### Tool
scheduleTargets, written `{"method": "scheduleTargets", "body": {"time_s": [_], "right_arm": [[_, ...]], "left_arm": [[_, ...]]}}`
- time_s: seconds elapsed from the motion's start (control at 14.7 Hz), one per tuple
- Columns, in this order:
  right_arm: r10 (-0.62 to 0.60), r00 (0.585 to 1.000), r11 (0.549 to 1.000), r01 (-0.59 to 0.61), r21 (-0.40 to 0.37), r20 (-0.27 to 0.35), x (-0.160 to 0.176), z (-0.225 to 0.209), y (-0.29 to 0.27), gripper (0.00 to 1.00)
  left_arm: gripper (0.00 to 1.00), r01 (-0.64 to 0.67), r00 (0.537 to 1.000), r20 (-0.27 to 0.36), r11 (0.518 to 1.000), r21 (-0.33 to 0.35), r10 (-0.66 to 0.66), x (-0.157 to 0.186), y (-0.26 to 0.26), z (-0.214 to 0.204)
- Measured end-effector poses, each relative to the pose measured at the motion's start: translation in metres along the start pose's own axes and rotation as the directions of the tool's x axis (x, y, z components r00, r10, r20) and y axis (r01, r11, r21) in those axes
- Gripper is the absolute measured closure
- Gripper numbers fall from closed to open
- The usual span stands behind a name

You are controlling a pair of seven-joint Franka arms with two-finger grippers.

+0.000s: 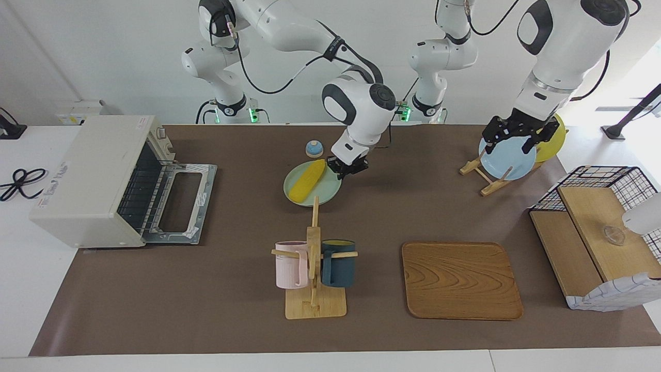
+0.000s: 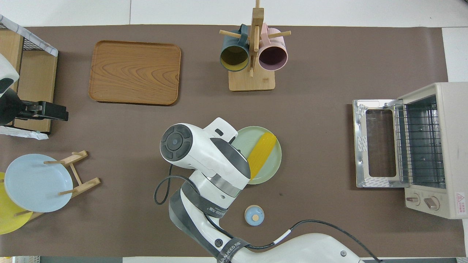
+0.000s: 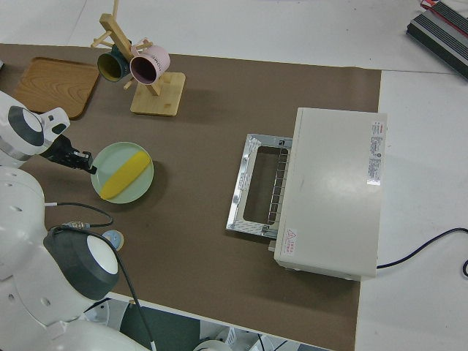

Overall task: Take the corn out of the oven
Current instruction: 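Lower the green plate onto the table center with the right gripper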

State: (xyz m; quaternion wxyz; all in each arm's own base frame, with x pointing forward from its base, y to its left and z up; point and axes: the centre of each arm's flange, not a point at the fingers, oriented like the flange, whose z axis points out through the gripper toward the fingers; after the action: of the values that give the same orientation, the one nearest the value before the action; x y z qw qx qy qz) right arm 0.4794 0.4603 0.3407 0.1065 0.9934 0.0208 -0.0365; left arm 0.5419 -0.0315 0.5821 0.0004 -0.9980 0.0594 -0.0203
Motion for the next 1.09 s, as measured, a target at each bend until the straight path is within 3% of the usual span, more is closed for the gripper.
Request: {"method": "scheduleTargets", "body": {"time_s": [0.41, 0.48, 0.68, 0.75, 0.89, 1.09], "right_arm": [[0.044, 0.999, 0.998, -0.044, 0.047, -0.004, 0.006, 0.028, 0.014, 0.97], [0.063, 0.998, 0.996, -0.064, 0.064, 0.011, 0.009, 0.027, 0.018, 0.93], [0.084, 0.996, 0.992, -0.084, 0.098, 0.007, 0.014, 0.024, 0.023, 0.62], [0.085, 0.996, 0.99, -0.084, 0.113, -0.005, 0.015, 0.021, 0.021, 0.62], [0.089, 0.996, 0.987, -0.085, 0.138, -0.027, 0.019, 0.009, 0.02, 0.51], [0.098, 0.994, 0.983, -0.09, 0.157, -0.043, 0.038, -0.025, 0.055, 0.52]], "left_arm": [[0.0, -0.048, 0.999, -0.002, 0.999, 0.001, 0.048, 0.0, -0.016, 0.022], [0.0, -0.049, 0.999, -0.004, 0.999, 0.002, 0.049, 0.0, -0.016, 0.024], [0.0, -0.052, 0.999, -0.005, 0.999, 0.0, 0.052, 0.0, -0.015, 0.025], [0.0, -0.051, 0.999, -0.006, 0.999, -0.003, 0.051, 0.0, -0.014, 0.025], [0.0, -0.052, 0.999, -0.009, 0.999, -0.008, 0.052, 0.001, -0.013, 0.025], [0.0, -0.061, 0.998, -0.024, 0.998, -0.014, 0.061, 0.003, -0.007, 0.024]]}}
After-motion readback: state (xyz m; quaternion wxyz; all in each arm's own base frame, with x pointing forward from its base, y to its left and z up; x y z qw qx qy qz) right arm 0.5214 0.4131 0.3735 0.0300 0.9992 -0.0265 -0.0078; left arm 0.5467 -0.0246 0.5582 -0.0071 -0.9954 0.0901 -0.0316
